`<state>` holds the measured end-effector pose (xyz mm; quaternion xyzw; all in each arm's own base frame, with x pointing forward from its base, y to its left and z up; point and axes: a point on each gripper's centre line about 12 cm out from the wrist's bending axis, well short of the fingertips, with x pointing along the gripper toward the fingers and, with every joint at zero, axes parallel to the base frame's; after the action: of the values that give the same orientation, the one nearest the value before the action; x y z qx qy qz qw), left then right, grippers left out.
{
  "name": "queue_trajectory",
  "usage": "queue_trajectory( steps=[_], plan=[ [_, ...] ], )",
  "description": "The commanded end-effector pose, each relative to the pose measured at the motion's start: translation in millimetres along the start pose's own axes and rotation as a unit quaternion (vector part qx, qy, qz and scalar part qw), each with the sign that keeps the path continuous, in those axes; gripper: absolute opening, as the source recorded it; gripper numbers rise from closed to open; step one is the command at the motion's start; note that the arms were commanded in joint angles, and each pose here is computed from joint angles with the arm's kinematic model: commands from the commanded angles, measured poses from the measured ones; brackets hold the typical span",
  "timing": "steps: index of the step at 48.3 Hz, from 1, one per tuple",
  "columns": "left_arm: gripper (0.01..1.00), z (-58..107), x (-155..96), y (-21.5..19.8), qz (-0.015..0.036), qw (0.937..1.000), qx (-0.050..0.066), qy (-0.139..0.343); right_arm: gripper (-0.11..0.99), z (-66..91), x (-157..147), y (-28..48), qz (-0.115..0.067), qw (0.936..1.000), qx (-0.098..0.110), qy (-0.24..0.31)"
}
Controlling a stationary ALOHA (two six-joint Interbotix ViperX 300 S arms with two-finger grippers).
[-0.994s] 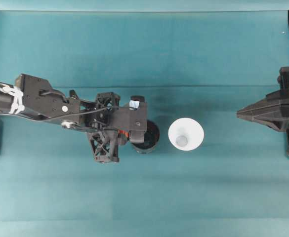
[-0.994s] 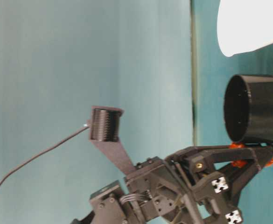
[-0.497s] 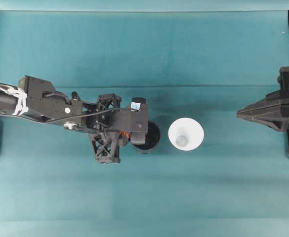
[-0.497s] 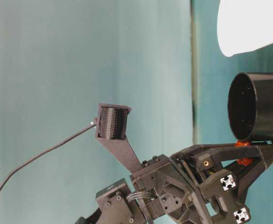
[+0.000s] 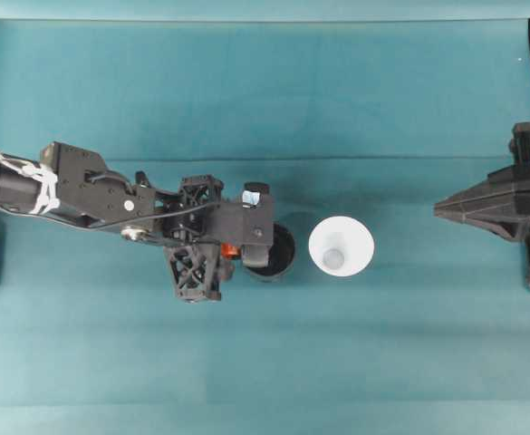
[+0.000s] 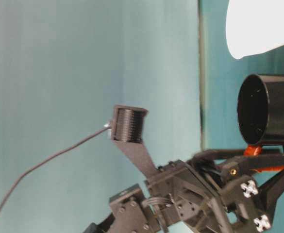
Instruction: Put the paper cup into the moved red handle cup holder.
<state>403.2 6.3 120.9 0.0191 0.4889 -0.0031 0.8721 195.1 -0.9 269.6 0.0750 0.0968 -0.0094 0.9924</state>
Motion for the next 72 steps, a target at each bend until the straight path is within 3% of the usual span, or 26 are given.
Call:
queue_trajectory(
  steps=[1, 4, 10, 14, 21, 27, 34, 42, 46, 51, 57, 63, 72],
  plan=[
    [0.897, 6.4, -3.6, 0.4, 0.0011, 0.9999, 0.001, -0.013, -0.11, 4.7, 1.0, 0.4, 0.000, 1.0000, 0.005, -0.005],
    [0.972, 6.4, -3.6, 0.4, 0.0011, 0.9999, 0.001, -0.013, -0.11, 4.9, 0.7, 0.4, 0.000, 1.0000, 0.005, -0.006],
    [0.940, 4.6, -5.5, 0.4, 0.0009, 1.0000, 0.002, -0.005, -0.11, 2.6, 1.0, 0.4, 0.000, 1.0000, 0.005, -0.001],
    [0.946, 6.0, -19.5, 0.7, 0.0010, 1.0000, 0.002, 0.005, -0.11, 1.4, 1.0, 0.2, -0.001, 1.0000, 0.005, 0.005],
    [0.945, 11.9, -64.1, 1.6, 0.0020, 0.9999, 0.013, 0.009, -0.11, -2.0, 0.6, -0.5, -0.004, 0.9997, 0.007, 0.021],
    [0.946, 19.2, -113.6, 2.3, 0.0049, 0.9994, 0.024, -0.025, -0.11, -3.7, -0.3, -1.9, -0.009, 0.9991, 0.015, 0.039],
    [0.946, 19.1, -157.0, 2.7, 0.0081, 0.9975, 0.023, -0.066, -0.11, 2.5, -3.0, -2.9, -0.017, 0.9981, 0.026, 0.053],
    [0.944, 5.1, -187.4, 0.7, 0.0072, 0.9967, 0.020, -0.078, -0.10, 13.2, -7.9, -3.8, -0.030, 0.9947, 0.032, 0.093],
    [0.942, -1.5, -197.5, 0.2, 0.0076, 0.9962, 0.019, -0.084, -0.09, 19.1, -10.3, -4.4, -0.040, 0.9912, 0.047, 0.117],
    [0.941, -9.3, -207.0, 0.0, 0.0082, 0.9953, 0.019, -0.095, -0.06, 24.8, -12.9, -7.9, -0.062, 0.9833, 0.082, 0.150],
    [0.941, -17.9, -214.5, -0.5, 0.0081, 0.9945, 0.017, -0.103, 0.07, 22.5, -13.4, -12.8, -0.091, 0.9680, 0.129, 0.195],
    [0.940, -22.4, -217.4, -0.5, 0.0088, 0.9941, 0.017, -0.107, 0.36, 24.7, -7.6, -13.0, -0.108, 0.9534, 0.180, 0.217],
    [0.940, -23.0, -218.0, -0.5, 0.0089, 0.9941, 0.018, -0.107, 0.89, 29.0, 9.9, -13.5, -0.115, 0.9462, 0.187, 0.237]
  ],
)
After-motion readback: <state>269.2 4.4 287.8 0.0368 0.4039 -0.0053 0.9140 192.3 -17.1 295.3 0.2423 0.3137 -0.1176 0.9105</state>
